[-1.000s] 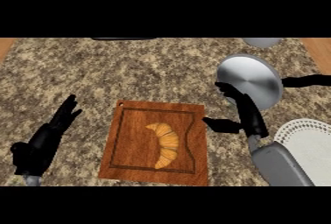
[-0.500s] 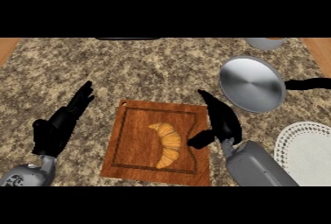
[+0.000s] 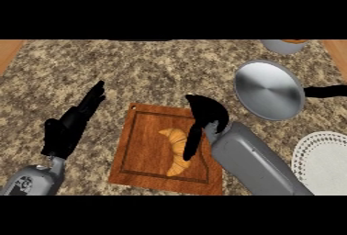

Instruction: Pick the croissant from the cutting board and place it in the pan

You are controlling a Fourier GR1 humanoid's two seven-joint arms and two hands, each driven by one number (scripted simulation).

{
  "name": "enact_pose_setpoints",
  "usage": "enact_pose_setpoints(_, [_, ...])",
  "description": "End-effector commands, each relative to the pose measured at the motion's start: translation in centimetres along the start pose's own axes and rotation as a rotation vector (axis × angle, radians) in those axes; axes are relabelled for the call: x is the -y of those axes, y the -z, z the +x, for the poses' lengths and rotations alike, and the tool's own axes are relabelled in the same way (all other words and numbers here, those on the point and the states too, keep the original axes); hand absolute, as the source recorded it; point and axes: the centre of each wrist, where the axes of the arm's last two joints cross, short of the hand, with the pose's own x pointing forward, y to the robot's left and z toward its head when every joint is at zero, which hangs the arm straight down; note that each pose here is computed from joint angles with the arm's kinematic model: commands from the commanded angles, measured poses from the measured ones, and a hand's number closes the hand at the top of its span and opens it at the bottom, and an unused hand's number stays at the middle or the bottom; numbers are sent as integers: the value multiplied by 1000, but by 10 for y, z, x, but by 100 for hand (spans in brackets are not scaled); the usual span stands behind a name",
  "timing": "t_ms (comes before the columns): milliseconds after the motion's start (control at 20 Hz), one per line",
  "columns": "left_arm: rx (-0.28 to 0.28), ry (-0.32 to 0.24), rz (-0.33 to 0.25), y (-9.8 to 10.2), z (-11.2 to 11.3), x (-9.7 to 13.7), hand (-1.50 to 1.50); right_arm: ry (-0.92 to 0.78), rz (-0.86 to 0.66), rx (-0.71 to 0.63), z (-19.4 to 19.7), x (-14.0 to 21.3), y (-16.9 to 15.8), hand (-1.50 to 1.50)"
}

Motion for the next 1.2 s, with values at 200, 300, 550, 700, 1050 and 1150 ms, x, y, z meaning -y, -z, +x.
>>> enact_pose_setpoints(200, [-7,-11,5,5,3,12,0,-157,246,-173,55,-4,5,-150])
enact_pose_setpoints(300, [12,-5,-6,1,2,3,0,-168,221,-204,61,-6,9,-150])
enact_pose_setpoints(550, [-14,1,8,-4,-8,1,0,-217,200,-257,64,-5,13,-150])
enact_pose_setpoints(700, [-2,-18,18,3,2,11,0,-252,212,-263,68,-20,8,-150])
enact_pose_setpoints(1050, [-20,-1,31,2,-13,-4,0,-284,214,-279,64,-43,7,-150])
enact_pose_setpoints(1150, [-20,27,14,-6,0,-8,0,-250,204,-282,57,-41,19,-150])
